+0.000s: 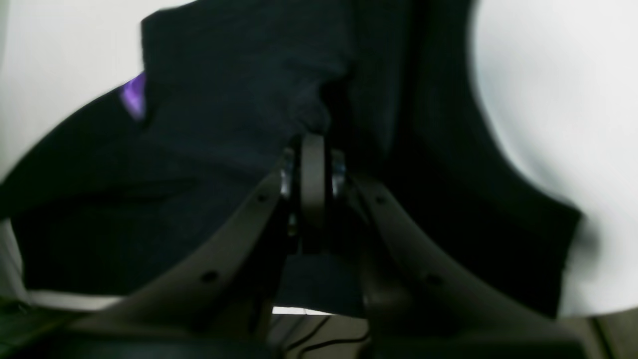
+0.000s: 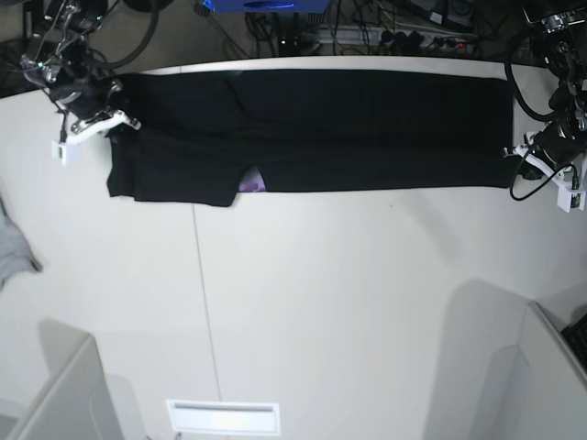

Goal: Fold the T-shirt properly
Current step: 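Release the folded hem and raise both grippers, then grasp the folded strip's end with the left gripper, then fold the strip's end with the left gripper toward the right gripper, then release the folded end and raise both grippers away from the shirt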

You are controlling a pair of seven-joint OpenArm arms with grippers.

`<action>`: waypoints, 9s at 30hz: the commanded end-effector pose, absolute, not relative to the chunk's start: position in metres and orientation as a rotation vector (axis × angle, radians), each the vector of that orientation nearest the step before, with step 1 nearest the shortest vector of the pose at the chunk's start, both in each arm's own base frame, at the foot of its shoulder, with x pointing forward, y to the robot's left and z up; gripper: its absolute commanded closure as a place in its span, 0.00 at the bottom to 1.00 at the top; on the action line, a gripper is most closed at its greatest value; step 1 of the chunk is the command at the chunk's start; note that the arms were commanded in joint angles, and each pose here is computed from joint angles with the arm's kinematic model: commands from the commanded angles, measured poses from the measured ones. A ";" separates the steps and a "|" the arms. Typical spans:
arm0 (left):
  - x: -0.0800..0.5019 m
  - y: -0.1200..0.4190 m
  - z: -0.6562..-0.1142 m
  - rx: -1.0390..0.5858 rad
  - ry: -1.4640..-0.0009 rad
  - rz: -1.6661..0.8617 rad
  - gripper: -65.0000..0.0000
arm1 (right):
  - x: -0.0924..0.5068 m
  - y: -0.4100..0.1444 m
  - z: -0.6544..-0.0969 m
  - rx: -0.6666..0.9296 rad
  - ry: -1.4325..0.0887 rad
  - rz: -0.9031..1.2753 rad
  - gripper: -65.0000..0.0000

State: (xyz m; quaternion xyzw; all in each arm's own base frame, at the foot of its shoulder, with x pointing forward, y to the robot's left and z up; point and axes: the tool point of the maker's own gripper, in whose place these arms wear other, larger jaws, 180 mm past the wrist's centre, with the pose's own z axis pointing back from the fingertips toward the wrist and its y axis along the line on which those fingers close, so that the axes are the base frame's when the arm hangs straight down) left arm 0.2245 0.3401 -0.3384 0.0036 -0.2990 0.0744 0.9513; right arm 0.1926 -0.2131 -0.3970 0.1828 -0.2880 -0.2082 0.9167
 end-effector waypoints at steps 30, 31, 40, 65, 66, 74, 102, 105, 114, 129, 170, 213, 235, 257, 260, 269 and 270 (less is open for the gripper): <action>0.197 0.307 -0.408 -0.155 -0.516 0.372 1.00 | 0.236 -0.252 -0.427 0.174 -0.586 -0.260 1.00; 0.199 0.307 -0.412 -0.161 -0.520 0.383 1.00 | 0.238 -0.252 -0.433 0.159 -0.573 -0.265 1.00; 0.250 0.304 -0.437 -0.114 -0.519 0.356 1.00 | 0.287 -0.274 -0.447 0.091 -0.591 -0.300 1.00; 0.263 0.350 -0.313 -0.157 -0.788 0.452 0.67 | 0.247 -0.204 -0.363 0.213 -0.815 -0.213 1.00; 0.264 0.350 -0.315 -0.158 -0.795 0.456 0.55 | 0.245 -0.203 -0.365 0.216 -0.810 -0.217 1.00; 0.282 0.350 -0.364 -0.213 -0.769 0.455 0.00 | 0.246 -0.198 -0.365 0.227 -0.811 -0.222 1.00; 0.281 0.336 -0.427 -0.233 -0.605 0.402 1.00 | 0.245 -0.200 -0.365 0.225 -0.812 -0.229 1.00; 0.284 0.350 -0.414 -0.203 -0.628 0.388 1.00 | 0.245 -0.200 -0.365 0.225 -0.810 -0.229 1.00; 0.280 0.345 -0.360 -0.120 -0.743 0.244 1.00 | 0.246 -0.200 -0.365 0.227 -0.811 -0.229 1.00; 0.264 0.224 -0.350 -0.330 -0.716 0.251 1.00 | 0.245 -0.200 -0.365 0.226 -0.808 -0.229 1.00; 0.306 0.074 -0.383 -0.697 -0.559 0.259 1.00 | 0.251 -0.202 -0.362 0.222 -0.822 -0.223 1.00; 0.307 0.005 -0.377 -0.813 -0.497 0.186 0.31 | 0.249 -0.201 -0.363 0.222 -0.814 -0.223 1.00; 0.263 0.261 -0.362 -0.307 -0.691 0.428 1.00 | 0.304 -0.226 -0.340 0.247 -0.676 -0.099 0.29; 0.188 0.331 -0.375 -0.090 -0.692 0.524 1.00 | 0.323 -0.207 -0.405 0.629 -0.426 -0.109 0.14; 0.193 0.331 -0.378 -0.039 -0.677 0.484 1.00 | 0.314 -0.199 -0.417 0.659 -0.387 -0.122 0.14; 0.207 0.328 -0.385 0.079 -0.644 0.396 1.00 | 0.273 -0.195 -0.443 0.662 -0.270 -0.136 0.14; 0.210 0.327 -0.384 0.075 -0.651 0.398 1.00 | 0.272 -0.195 -0.443 0.662 -0.269 -0.136 0.14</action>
